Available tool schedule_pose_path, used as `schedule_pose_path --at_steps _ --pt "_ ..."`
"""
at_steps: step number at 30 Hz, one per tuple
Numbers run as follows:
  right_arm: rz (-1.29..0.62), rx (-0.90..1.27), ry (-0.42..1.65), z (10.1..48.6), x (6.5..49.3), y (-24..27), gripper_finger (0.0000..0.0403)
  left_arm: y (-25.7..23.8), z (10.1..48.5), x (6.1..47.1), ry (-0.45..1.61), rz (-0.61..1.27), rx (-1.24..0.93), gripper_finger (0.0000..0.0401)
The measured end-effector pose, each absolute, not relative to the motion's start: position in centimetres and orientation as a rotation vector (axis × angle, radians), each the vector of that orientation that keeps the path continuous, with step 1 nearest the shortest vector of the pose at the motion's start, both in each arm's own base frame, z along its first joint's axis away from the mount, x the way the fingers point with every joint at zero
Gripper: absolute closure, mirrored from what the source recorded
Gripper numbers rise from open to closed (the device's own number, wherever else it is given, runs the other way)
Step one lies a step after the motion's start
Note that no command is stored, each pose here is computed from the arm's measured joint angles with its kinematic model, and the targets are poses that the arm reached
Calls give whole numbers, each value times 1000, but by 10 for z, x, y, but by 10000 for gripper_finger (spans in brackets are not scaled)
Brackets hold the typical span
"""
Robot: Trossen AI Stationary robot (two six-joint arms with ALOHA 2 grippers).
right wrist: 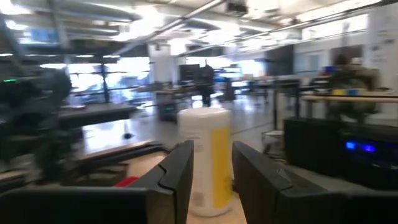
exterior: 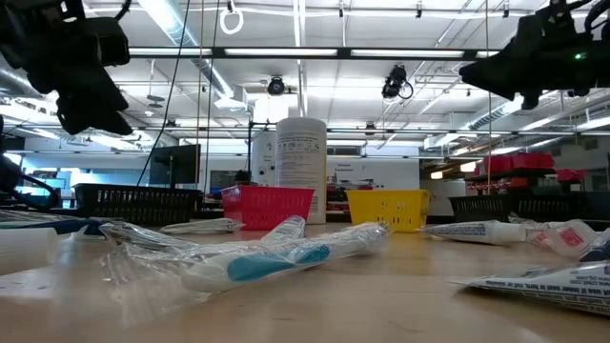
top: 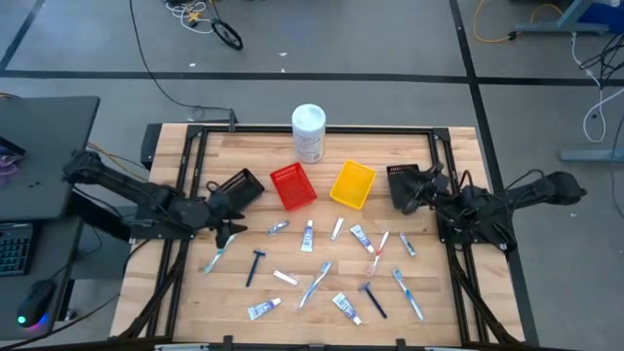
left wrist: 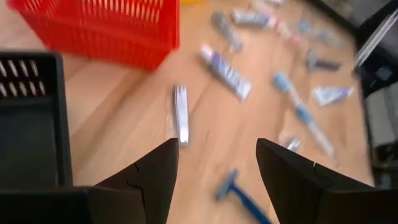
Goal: Pick & Place Travel size toiletries
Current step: Put the green toothbrush into the left black basket
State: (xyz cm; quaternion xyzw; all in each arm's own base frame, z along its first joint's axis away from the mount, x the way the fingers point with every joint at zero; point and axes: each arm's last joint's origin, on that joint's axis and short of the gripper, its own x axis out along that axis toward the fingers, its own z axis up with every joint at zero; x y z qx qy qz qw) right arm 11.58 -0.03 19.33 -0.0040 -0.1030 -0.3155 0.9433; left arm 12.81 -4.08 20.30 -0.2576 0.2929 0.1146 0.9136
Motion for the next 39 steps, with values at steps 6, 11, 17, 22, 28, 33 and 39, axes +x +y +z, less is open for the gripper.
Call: schedule_pose_path --at_steps 6,11,17,22,28,33,39 --pt "-689 -12 -205 193 116 -5 284 -46 223 138 923 423 -521 175" --pt "-714 -63 -188 193 116 -8 284 -55 215 150 1194 573 -599 175" --pt "-735 -64 -189 193 116 -10 284 -64 180 162 1387 739 -685 175" --pt "-748 -64 -190 193 116 -12 284 -69 161 172 1433 796 -680 175" --pt "-750 -64 -190 193 116 -12 284 -72 157 177 1445 743 -702 175" --pt "-749 -63 -192 193 116 -12 284 -72 154 176 1446 736 -717 175" --pt "-744 -15 -211 193 116 -12 284 -69 133 169 1400 767 -836 187"
